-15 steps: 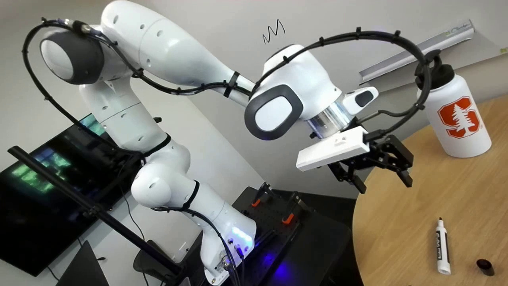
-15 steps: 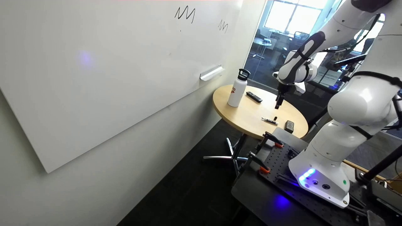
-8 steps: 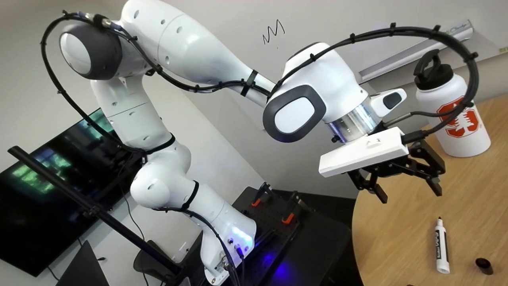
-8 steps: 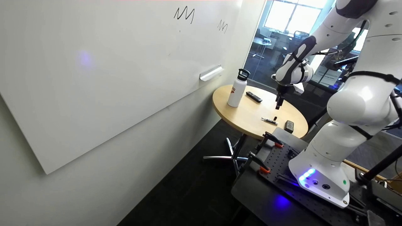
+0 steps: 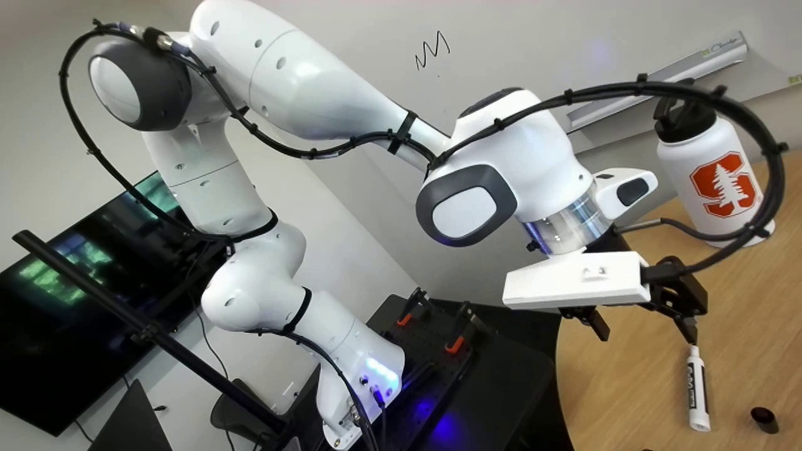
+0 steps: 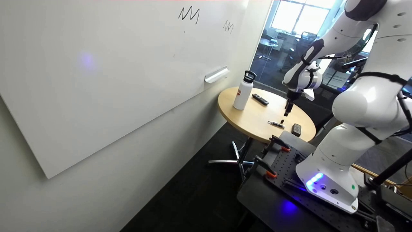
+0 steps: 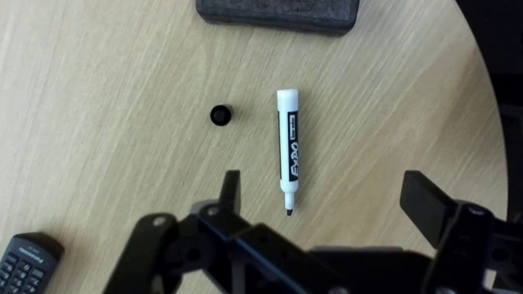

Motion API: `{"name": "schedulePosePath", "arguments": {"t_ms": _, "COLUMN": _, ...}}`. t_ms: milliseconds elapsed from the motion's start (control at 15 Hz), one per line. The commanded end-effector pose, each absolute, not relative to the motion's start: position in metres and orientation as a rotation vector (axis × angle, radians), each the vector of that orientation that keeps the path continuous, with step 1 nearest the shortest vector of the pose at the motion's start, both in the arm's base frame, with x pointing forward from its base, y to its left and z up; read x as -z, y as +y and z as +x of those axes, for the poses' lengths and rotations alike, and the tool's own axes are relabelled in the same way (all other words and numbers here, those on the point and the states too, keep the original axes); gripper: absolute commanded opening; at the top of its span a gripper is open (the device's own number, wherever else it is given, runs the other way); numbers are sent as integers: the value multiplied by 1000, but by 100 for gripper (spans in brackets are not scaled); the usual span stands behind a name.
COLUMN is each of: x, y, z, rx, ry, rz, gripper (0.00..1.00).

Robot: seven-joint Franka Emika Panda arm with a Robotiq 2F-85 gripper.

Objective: Write on the white board.

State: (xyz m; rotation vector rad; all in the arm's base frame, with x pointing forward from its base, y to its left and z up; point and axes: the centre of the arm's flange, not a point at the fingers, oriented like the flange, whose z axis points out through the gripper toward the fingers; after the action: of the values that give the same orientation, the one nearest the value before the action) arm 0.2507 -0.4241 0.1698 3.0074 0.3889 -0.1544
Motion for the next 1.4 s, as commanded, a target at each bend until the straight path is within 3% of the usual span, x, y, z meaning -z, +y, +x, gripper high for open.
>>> {"name": "schedulePosePath", "arguments": {"t_ms": 0, "x": -152, "y": -435, "z": 233, "rx": -3, "ry": 303, "rz": 3045, "gripper": 100}}
{"name": "schedulePosePath", "arguments": {"t_ms": 267, "x": -134, "y": -440, "z": 229, "rx": -84, "ry": 246, "rz": 3013, "gripper": 100}}
{"name": "schedulePosePath", "arguments": {"t_ms": 1333, "x": -81, "y": -455, "z": 239, "rx": 68, "ry": 468, "rz": 2984, "gripper": 100}}
